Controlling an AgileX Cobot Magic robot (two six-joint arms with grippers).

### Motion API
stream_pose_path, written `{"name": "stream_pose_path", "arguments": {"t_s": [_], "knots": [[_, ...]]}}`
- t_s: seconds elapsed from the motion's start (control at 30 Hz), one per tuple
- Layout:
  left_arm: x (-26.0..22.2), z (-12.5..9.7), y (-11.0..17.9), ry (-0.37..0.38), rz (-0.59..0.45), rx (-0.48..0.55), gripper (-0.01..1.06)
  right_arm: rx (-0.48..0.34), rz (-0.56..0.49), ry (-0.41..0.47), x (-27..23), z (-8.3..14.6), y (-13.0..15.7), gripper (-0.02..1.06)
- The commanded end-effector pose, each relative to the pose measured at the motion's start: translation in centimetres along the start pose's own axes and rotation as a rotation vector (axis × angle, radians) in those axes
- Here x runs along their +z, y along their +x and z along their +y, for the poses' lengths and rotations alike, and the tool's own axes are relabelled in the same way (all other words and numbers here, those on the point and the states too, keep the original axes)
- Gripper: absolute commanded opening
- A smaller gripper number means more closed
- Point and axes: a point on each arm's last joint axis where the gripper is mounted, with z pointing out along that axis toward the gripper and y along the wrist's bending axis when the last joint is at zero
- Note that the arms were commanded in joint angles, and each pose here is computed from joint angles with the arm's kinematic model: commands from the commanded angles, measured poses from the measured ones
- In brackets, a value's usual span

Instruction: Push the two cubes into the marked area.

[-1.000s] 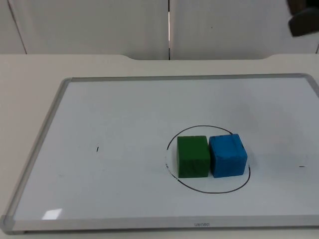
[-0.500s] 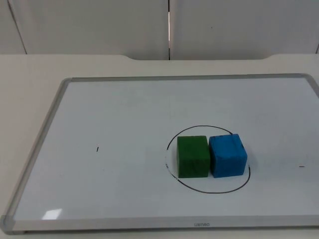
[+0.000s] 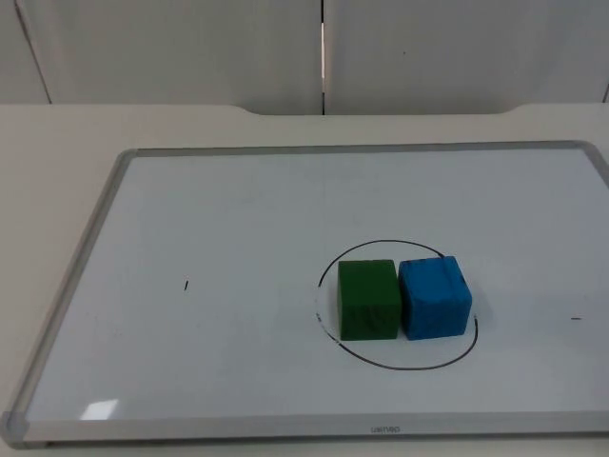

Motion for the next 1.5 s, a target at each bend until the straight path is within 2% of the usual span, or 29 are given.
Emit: {"name": "stream_pose_path", "arguments": {"t_s": [0.0,0.27,0.47,0.77,1.47], "knots": [[0.0,0.0,0.1,-0.001,-0.003,-0.002,0.0,0.005,-0.018,-0.016,-1.1,0.2,1.2,0.0],[0.0,0.0,0.1,-0.001,-0.003,-0.002,0.0,0.014,-0.006,-0.027,-5.1,0.4,4.8,0.0],[0.0,0.0,0.1,-0.001,-0.003,-0.002,0.0,0.011,-0.056,-0.028,-7.1,0.5,6.5,0.0],[0.0,0.0,0.1,-0.003,-0.003,0.0,0.0,0.016,0.023,-0.029,-5.9,0.5,7.7,0.0],[0.0,0.0,0.1,-0.004,-0.003,0.0,0.0,0.019,0.023,-0.027,-5.9,0.5,7.7,0.0]]}}
